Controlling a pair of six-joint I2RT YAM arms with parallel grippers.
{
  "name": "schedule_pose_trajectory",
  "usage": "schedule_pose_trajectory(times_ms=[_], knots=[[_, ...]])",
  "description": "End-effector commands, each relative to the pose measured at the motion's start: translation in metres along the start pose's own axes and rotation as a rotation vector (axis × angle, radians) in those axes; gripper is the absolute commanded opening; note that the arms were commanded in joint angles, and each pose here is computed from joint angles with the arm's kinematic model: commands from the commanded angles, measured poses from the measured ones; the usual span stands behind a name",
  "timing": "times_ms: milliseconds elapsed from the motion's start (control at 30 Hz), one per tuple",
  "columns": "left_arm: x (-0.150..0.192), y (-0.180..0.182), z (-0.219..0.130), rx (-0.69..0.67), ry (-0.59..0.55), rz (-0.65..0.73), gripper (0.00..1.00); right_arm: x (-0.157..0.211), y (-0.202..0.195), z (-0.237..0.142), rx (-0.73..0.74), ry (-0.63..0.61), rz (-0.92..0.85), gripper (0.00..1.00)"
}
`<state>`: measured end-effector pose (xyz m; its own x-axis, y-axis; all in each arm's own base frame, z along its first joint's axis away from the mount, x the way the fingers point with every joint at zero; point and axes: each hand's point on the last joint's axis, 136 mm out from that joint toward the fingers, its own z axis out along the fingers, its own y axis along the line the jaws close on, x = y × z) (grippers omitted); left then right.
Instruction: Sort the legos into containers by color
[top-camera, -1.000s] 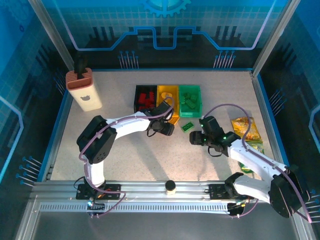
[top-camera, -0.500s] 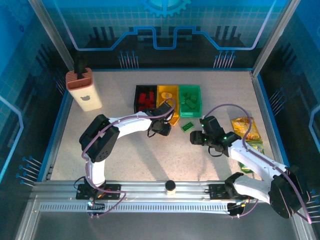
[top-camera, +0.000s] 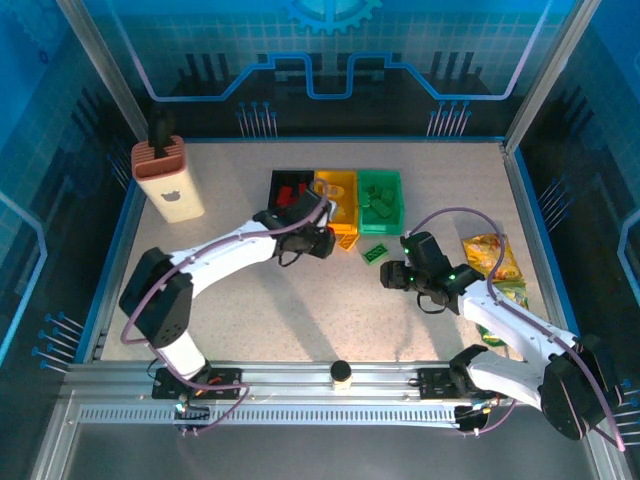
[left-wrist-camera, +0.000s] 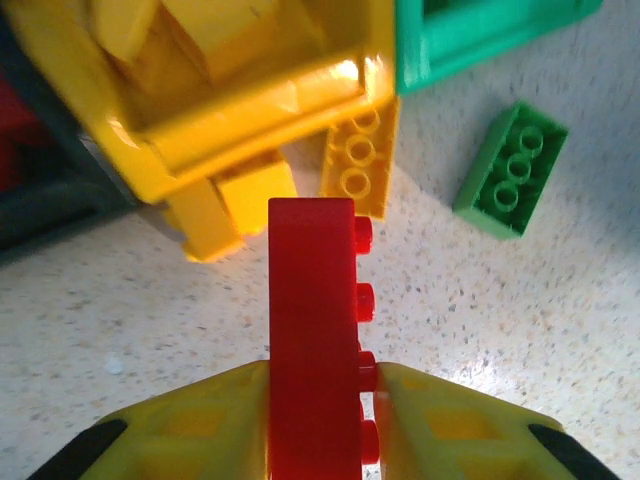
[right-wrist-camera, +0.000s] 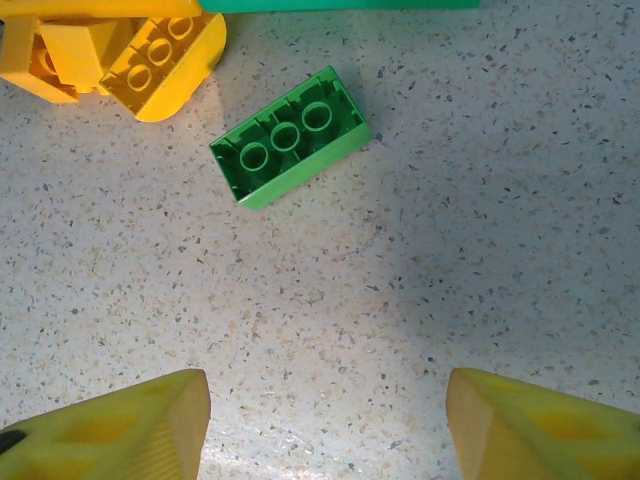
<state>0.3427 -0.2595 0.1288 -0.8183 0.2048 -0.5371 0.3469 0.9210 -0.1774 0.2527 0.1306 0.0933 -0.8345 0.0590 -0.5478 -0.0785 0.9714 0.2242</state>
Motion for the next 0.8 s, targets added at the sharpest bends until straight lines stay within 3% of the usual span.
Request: schedule_pose_trajectory(times_ms=[0, 200, 600, 633, 700, 767], knots=[[-0.011, 0.035, -0.016, -0.014, -0.039, -0.128, 0.31, 0.0, -0.004, -0.001, 0.003, -0.003, 0.021, 0.65], [-0.039, 0.093, -0.025, -0.07, -0.102, -0.295, 0.31, -0.001, -0.003, -0.002, -0.002, -0.001, 0.021, 0.65], [-0.068, 0.135, 0.006, -0.161, -0.063, -0.32, 0.32, 0.001, -0.005, -0.008, 0.002, -0.005, 0.019, 0.65], [-0.07, 0.139, 0.008, -0.175, -0.061, -0.323, 0.4, 0.001, -0.005, -0.009, 0.0, -0.006, 0.02, 0.65], [-0.075, 0.144, 0.007, -0.202, -0.06, -0.327, 0.78, 0.001, -0.004, -0.01, -0.002, -0.004, 0.02, 0.65], [-0.081, 0.14, -0.002, -0.195, -0.079, -0.335, 0.84, 0.0, -0.004, -0.011, -0.002, -0.003, 0.018, 0.65]])
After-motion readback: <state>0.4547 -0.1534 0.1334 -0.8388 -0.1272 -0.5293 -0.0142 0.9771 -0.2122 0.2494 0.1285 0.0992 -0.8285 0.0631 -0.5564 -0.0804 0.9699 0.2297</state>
